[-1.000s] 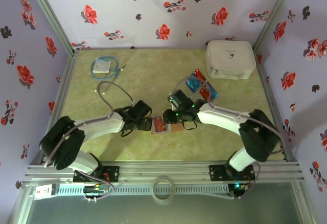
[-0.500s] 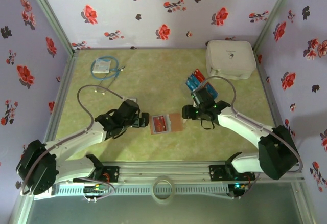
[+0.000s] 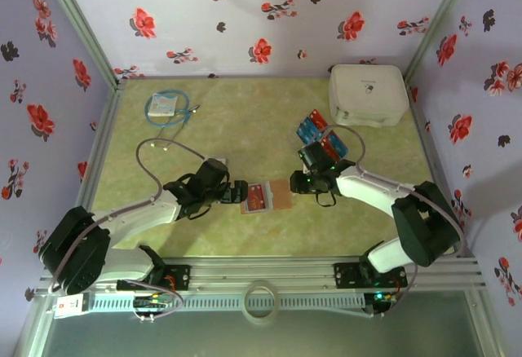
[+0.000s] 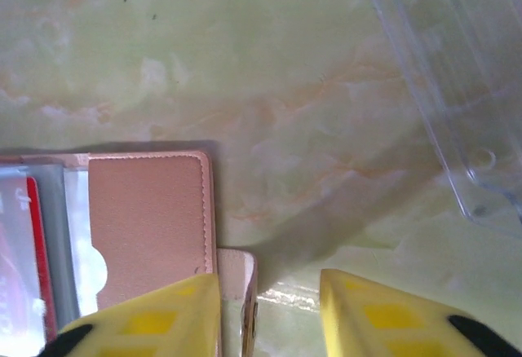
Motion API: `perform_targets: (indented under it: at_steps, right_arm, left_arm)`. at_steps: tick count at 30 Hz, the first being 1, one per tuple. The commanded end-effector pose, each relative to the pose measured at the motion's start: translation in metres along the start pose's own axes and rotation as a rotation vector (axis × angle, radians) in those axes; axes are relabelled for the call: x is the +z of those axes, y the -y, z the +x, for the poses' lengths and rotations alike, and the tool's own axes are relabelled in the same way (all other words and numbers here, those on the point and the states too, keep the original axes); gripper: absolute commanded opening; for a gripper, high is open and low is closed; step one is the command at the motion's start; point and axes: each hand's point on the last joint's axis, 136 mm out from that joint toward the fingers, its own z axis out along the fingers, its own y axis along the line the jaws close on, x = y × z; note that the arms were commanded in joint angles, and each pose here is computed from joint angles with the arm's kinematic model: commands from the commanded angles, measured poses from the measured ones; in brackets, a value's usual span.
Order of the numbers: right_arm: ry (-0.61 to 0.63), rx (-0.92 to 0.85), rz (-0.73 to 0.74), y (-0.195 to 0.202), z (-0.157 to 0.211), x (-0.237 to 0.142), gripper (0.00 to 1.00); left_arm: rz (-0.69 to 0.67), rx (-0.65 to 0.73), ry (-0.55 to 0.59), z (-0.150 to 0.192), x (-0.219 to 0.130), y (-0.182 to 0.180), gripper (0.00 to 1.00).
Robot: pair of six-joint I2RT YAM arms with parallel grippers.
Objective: Put the credit cards into the card holder
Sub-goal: Rotate the card holder at the center of the table.
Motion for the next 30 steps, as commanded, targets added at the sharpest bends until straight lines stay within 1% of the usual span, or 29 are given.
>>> perform_targets:
  at_steps: [1, 5, 8, 19, 25, 30]
  right_arm:
    - [-0.002, 0.009, -0.009, 0.002, 0.003, 0.005, 0.29]
    - [-0.004, 0.022, -0.023, 0.003, 0.008, 0.006, 0.14]
    - [-0.005, 0.034, -0.042, 0.001, 0.011, 0.005, 0.01]
    - [0.031, 0.119, -0.173, -0.015, 0.015, -0.003, 0.0]
    - [0.015, 0.139, -0.194, -0.016, 0.02, 0.005, 0.0]
    - [0.009, 0.147, -0.199, -0.016, 0.023, 0.008, 0.0]
  left_arm:
    - [0.04, -0.023, 0.003, -0.002, 0.005, 0.007, 1.0]
    - [0.049, -0.025, -0.012, 0.001, 0.01, 0.009, 1.0]
    - [0.055, -0.028, -0.016, 0.003, 0.013, 0.009, 1.0]
    - [0.094, -0.037, -0.042, 0.005, 0.032, 0.024, 1.0]
    - [0.09, -0.027, -0.069, 0.009, 0.045, 0.03, 1.0]
    - [0.105, -0.024, -0.073, 0.01, 0.049, 0.038, 1.0]
